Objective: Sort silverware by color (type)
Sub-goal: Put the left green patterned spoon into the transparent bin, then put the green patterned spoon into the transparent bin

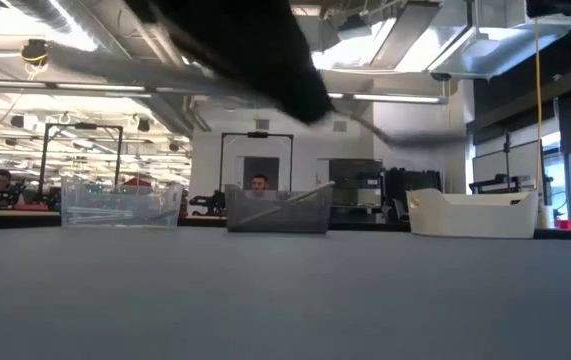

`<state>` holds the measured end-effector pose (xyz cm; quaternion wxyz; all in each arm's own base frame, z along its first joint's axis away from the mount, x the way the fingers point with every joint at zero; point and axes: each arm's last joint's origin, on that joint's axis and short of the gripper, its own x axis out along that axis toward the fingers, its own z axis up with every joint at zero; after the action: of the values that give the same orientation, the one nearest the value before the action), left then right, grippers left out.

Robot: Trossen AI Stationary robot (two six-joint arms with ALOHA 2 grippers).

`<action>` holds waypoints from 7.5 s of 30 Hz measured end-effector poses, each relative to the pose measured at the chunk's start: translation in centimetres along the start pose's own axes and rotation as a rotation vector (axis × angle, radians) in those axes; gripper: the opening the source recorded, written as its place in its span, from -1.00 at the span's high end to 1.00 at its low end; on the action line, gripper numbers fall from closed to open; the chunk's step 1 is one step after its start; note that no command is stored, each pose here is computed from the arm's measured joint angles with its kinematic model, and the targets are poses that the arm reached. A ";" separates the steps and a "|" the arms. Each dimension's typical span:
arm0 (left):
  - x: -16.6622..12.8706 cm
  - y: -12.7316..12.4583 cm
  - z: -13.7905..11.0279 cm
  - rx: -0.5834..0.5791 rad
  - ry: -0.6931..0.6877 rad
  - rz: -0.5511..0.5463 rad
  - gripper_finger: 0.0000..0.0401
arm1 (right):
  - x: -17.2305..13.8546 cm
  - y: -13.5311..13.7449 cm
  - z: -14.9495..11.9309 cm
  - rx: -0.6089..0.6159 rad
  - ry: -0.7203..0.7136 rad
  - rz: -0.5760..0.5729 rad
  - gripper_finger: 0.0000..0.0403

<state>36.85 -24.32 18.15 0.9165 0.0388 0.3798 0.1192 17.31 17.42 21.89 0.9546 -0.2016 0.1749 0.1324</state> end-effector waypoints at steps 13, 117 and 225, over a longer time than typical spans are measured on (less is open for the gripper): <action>-3.1 6.5 1.9 0.120 0.084 0.274 0.81 | 3.3 -7.1 -1.5 -0.013 0.090 -0.055 0.13; -7.9 18.7 -9.3 -0.121 -0.403 -0.302 0.45 | 0.7 7.2 -1.4 1.042 0.955 0.025 0.13; -2.9 23.4 -5.6 -0.111 -0.754 0.070 0.91 | 14.0 -21.1 -5.2 0.287 -0.217 -0.216 0.45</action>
<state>26.47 -2.50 19.96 0.9880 0.0429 0.0073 0.1481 35.38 -0.91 19.17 0.9954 -0.0656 0.0657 0.0238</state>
